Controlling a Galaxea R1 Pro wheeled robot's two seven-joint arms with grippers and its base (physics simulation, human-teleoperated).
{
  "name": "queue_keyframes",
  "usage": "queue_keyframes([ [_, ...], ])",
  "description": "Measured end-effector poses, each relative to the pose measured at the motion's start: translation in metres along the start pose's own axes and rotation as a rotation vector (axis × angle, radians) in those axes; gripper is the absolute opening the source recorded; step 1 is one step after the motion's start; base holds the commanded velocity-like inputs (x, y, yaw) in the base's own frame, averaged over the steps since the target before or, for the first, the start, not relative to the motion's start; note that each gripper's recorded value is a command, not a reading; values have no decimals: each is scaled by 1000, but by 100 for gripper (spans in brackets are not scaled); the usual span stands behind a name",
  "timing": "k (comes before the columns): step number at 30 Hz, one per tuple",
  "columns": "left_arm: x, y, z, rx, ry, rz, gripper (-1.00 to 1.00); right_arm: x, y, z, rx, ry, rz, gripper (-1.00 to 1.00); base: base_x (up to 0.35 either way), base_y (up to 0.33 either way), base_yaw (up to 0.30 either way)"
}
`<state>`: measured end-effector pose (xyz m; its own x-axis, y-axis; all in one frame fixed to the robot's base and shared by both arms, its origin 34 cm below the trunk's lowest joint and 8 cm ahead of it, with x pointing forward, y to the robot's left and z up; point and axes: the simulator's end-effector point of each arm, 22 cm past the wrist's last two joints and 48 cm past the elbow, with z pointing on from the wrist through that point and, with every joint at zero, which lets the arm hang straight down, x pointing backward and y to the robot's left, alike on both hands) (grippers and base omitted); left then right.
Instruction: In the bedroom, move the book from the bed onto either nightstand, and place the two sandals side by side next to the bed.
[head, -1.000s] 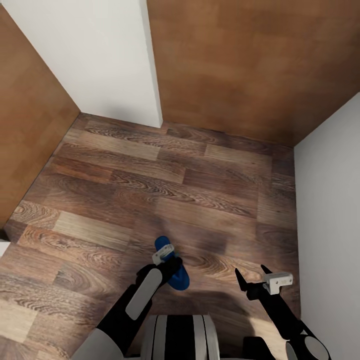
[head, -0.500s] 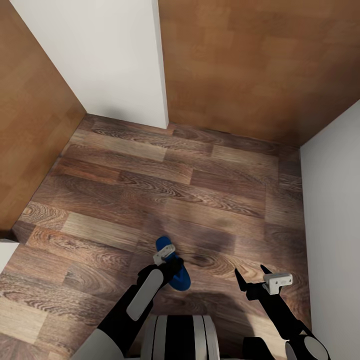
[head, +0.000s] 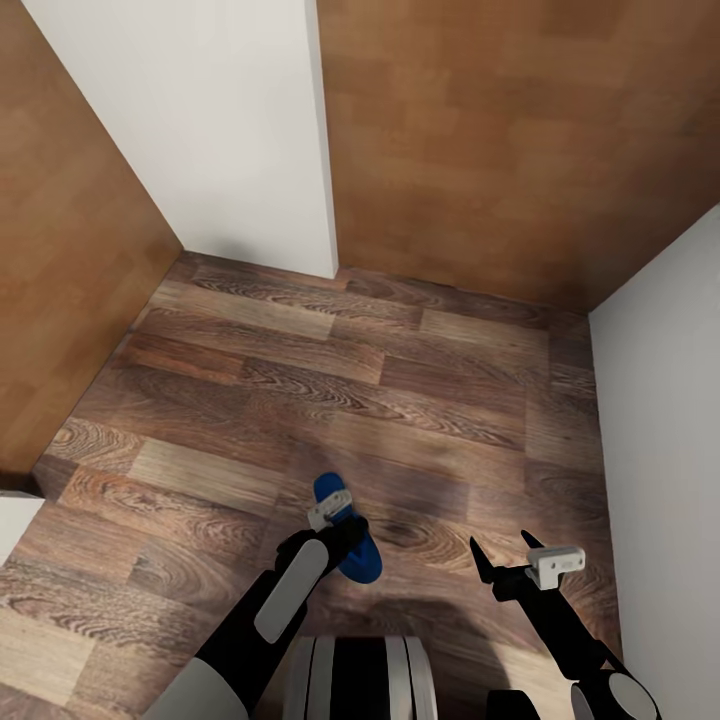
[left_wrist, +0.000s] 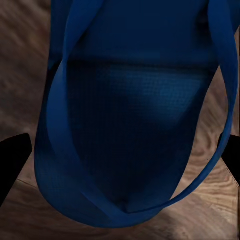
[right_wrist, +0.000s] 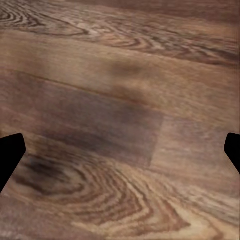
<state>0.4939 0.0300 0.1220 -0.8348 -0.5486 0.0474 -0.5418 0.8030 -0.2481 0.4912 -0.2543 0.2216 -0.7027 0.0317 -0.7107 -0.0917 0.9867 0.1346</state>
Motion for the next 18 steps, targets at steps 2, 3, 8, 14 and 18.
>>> queue_keyframes([
  [2,-3,-3,-3,5,-8,1,-100,-3,0,-1,-1,-5,0,100,0,0,0],
  [3,-4,-4,-5,7,-11,3,-100,-4,1,-1,-1,-8,-1,100,0,0,0],
  [8,-13,-4,-12,9,-32,11,-100,-12,1,-4,-2,-25,-2,100,0,0,0],
  [14,-50,23,-26,-19,-89,66,-100,-24,0,-7,-1,-48,-6,100,0,0,0],
  [18,-67,38,-34,-37,-118,84,-100,-31,0,-10,-2,-62,-8,100,0,0,0],
])
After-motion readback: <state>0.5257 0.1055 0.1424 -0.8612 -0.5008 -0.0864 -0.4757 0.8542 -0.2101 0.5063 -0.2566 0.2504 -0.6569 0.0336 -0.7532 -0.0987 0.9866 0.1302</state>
